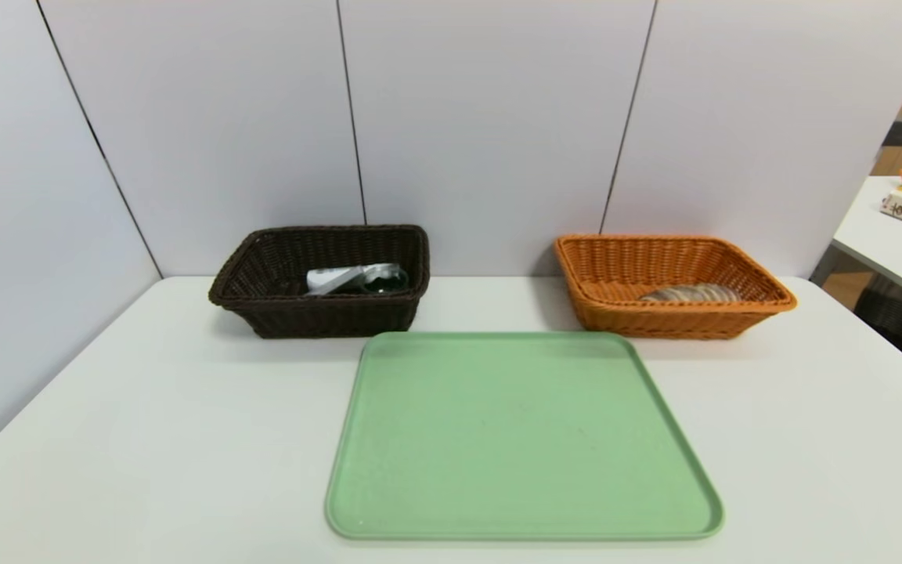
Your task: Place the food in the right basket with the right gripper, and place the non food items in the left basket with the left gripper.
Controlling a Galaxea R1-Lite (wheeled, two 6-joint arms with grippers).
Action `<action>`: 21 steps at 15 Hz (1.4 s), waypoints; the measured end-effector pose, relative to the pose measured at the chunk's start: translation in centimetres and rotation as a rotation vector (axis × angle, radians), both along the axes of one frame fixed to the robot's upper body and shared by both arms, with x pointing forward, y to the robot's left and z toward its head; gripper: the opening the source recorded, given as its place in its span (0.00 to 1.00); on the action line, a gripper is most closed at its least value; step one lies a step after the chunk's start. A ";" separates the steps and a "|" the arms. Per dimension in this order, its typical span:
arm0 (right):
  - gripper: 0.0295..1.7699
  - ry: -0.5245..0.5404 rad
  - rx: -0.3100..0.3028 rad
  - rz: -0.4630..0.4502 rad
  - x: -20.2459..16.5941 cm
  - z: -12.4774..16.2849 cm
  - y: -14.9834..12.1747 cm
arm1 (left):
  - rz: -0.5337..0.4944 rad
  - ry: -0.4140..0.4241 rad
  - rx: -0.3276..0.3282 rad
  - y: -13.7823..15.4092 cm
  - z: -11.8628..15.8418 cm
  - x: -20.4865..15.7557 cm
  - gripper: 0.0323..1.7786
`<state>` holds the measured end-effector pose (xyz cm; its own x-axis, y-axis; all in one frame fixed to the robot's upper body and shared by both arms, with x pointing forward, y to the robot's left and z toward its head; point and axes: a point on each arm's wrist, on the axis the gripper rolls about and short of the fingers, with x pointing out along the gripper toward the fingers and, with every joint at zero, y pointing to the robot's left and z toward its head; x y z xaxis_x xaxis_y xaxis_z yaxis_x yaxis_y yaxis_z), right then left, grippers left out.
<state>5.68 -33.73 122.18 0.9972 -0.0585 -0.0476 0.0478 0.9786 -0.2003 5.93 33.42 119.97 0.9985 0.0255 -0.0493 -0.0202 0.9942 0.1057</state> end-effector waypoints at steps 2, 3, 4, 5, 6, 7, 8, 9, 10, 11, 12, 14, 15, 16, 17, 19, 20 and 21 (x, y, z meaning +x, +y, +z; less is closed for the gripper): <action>0.96 0.003 -0.005 0.025 0.0 -1.1 0.1 | 0.000 0.013 0.001 0.0 -0.6 0.1 0.95; 0.96 0.009 -0.005 0.039 0.1 -1.6 0.1 | -0.003 0.018 -0.001 0.0 -0.8 0.2 0.95; 0.96 0.012 -0.005 0.044 0.2 -2.1 0.1 | -0.009 0.020 -0.003 0.0 -0.9 0.2 0.95; 0.96 0.022 -0.007 0.050 0.3 -2.6 0.1 | -0.017 0.025 -0.005 0.0 -1.0 0.3 0.95; 0.96 0.028 -0.005 0.063 0.4 -2.9 0.1 | -0.029 0.035 -0.006 -0.1 -1.3 0.4 0.95; 0.96 0.032 0.000 0.086 0.4 -3.0 0.2 | -0.037 0.031 -0.009 -0.1 -1.4 0.4 0.95; 0.96 0.046 0.003 0.093 0.4 -3.3 0.2 | -0.038 0.027 -0.009 -0.1 -1.5 0.5 0.95; 0.96 0.057 0.003 0.098 0.5 -3.5 0.2 | -0.039 0.025 -0.009 -0.1 -1.5 0.5 0.95; 0.96 0.058 0.000 0.107 0.5 -3.6 0.2 | -0.042 0.022 -0.008 -0.1 -1.6 0.5 0.95; 0.96 0.058 0.001 0.120 0.5 -3.6 0.3 | -0.043 0.020 -0.006 -0.1 -1.6 0.6 0.95; 0.96 0.057 0.003 0.123 0.5 -3.6 0.3 | -0.043 0.018 -0.005 -0.1 -1.6 0.6 0.95; 0.96 0.057 0.026 0.116 0.5 -3.7 0.2 | -0.038 0.019 -0.010 -0.1 -1.6 0.6 0.95; 0.96 0.055 0.035 0.114 0.5 -3.7 0.2 | -0.038 0.019 -0.012 -0.1 -1.6 0.6 0.95; 0.96 0.057 0.039 0.113 0.5 -3.7 0.2 | -0.040 0.019 -0.009 -0.1 -1.6 0.6 0.95; 0.96 0.057 0.038 0.112 0.5 -3.7 0.2 | -0.040 0.020 -0.006 -0.1 -1.6 0.6 0.95; 0.96 0.052 0.030 0.113 0.6 -3.7 0.2 | -0.046 0.015 -0.001 -0.1 -1.7 0.6 0.95; 0.96 0.050 0.028 0.111 0.7 -3.8 0.2 | -0.054 -0.001 0.000 -0.1 -1.7 0.7 0.95; 0.96 0.032 0.028 0.109 0.8 -3.8 0.2 | -0.056 -0.034 -0.001 -0.1 -1.6 0.9 0.95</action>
<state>6.44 -33.49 118.36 0.9955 0.0523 -0.0791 -0.0654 0.9828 -0.1727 6.79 33.29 118.38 0.9994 -0.0308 -0.0149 0.0322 0.9940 0.1047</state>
